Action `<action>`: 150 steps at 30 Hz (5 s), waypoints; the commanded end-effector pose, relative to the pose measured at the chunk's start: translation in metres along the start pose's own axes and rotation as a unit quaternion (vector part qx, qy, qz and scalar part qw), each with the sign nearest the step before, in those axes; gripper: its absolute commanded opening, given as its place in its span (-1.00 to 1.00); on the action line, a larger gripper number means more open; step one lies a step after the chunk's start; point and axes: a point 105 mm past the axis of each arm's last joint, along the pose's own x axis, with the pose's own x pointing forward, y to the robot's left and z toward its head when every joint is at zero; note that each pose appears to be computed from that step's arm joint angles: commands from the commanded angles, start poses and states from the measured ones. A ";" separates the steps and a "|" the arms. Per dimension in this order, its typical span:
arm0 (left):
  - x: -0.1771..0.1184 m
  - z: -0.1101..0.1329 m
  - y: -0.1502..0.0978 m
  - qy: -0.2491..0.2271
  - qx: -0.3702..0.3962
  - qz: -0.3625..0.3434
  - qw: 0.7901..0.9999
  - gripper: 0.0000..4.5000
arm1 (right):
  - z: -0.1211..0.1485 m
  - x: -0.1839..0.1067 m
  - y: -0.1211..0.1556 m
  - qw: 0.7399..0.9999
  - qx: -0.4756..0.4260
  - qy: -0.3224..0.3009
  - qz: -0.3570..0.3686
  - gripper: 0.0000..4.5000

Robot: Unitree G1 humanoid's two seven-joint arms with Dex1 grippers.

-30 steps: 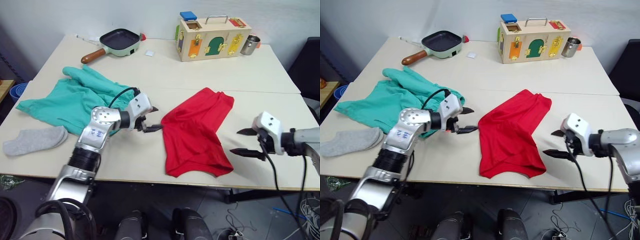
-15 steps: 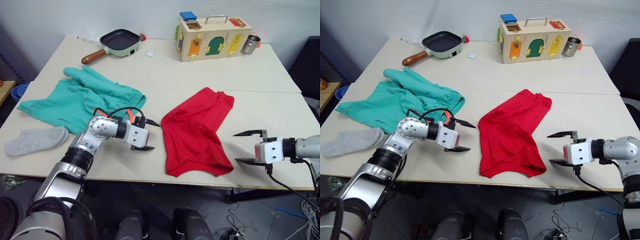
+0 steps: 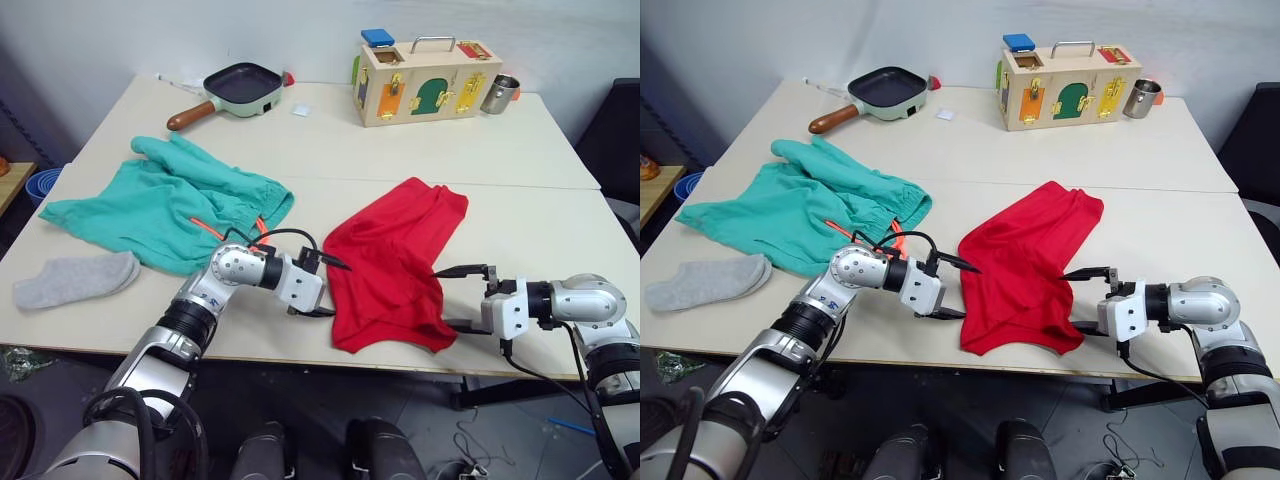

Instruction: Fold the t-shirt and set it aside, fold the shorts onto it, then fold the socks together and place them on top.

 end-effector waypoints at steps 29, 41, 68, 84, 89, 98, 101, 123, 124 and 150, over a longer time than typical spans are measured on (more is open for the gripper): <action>0.019 -0.010 -0.044 -0.008 -0.072 -0.046 0.996 -0.99 | 0.013 0.013 0.001 0.999 0.031 -0.038 -0.010 -1.00; -0.030 0.034 -0.068 -0.094 -0.167 -0.077 0.979 -0.99 | 0.038 -0.018 0.030 0.987 0.140 -0.038 0.069 -1.00; -0.064 0.071 0.003 -0.207 -0.337 -0.044 0.917 -0.99 | 0.065 -0.043 -0.017 0.933 0.353 -0.031 0.065 -1.00; -0.028 -0.018 0.128 -0.160 -0.476 0.225 0.835 -0.99 | -0.039 -0.025 -0.129 0.835 0.487 -0.009 -0.255 -1.00; -0.014 -0.024 0.134 -0.149 -0.488 0.271 0.817 -0.99 | -0.061 -0.025 -0.138 0.801 0.504 0.013 -0.324 -1.00; -0.011 -0.038 0.141 -0.125 -0.523 0.342 0.770 -0.90 | -0.086 -0.016 -0.126 0.739 0.556 0.041 -0.378 -1.00; -0.012 -0.043 0.141 -0.117 -0.529 0.363 0.758 -0.57 | -0.090 -0.012 -0.124 0.727 0.561 0.040 -0.395 -1.00; -0.042 -0.005 0.088 -0.123 -0.227 0.235 0.937 1.00 | -0.054 -0.078 -0.127 0.811 0.405 0.006 -0.422 0.99; -0.042 -0.002 0.082 -0.121 -0.214 0.216 0.945 1.00 | -0.046 -0.077 -0.124 0.830 0.387 0.004 -0.402 0.99; 0.038 -0.030 0.055 0.050 -0.174 0.149 0.972 0.92 | -0.032 0.016 -0.022 0.955 0.222 0.088 -0.175 0.92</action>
